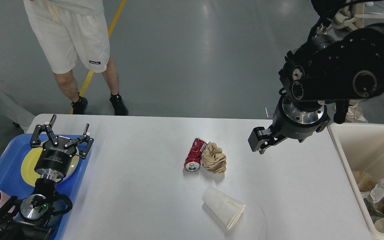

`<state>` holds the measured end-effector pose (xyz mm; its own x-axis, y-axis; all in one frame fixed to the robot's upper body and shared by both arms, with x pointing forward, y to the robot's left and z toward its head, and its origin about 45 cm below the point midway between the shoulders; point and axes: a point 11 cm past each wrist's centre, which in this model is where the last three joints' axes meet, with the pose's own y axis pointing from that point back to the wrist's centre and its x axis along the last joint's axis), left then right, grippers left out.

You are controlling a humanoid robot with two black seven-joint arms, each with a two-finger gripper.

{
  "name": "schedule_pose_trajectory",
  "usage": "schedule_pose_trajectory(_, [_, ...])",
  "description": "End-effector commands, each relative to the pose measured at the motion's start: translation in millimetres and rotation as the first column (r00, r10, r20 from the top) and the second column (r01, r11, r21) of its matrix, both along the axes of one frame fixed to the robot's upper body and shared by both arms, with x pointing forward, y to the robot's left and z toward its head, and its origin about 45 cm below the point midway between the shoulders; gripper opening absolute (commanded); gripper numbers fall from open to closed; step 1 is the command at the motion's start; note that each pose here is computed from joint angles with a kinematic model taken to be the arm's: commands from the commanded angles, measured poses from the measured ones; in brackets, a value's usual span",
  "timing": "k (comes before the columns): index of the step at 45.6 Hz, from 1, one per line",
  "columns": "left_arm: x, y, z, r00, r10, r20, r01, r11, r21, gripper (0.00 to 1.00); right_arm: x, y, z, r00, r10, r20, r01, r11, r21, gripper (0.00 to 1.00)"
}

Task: Tidy desktop
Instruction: 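Move the right gripper to the white paper cup on the table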

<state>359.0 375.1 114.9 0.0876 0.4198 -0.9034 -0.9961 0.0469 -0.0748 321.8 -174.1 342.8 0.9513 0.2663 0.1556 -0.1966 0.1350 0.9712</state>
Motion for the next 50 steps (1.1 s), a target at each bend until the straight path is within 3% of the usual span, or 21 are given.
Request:
schedule_pose_trajectory(1, [0, 0, 0, 1.000, 0.000, 0.000, 0.000, 1.000, 0.000, 0.97, -6, 15, -26, 0.999, 0.026, -0.047, -0.023, 0.998, 0.055, 0.99])
schedule_pose_trajectory(10, [0, 0, 0, 1.000, 0.000, 0.000, 0.000, 1.000, 0.000, 0.97, -15, 49, -110, 0.990, 0.053, -0.129, -0.031, 0.986, 0.163, 0.99])
schedule_pose_trajectory(20, [0, 0, 0, 1.000, 0.000, 0.000, 0.000, 1.000, 0.000, 0.97, -18, 64, -175, 0.990, 0.132, -0.048, -0.123, 0.980, 0.155, 0.98])
schedule_pose_trajectory(50, [0, 0, 0, 1.000, 0.000, 0.000, 0.000, 1.000, 0.000, 0.97, -33, 64, -266, 0.947, 0.318, -0.032, -0.316, 0.946, 0.072, 0.99])
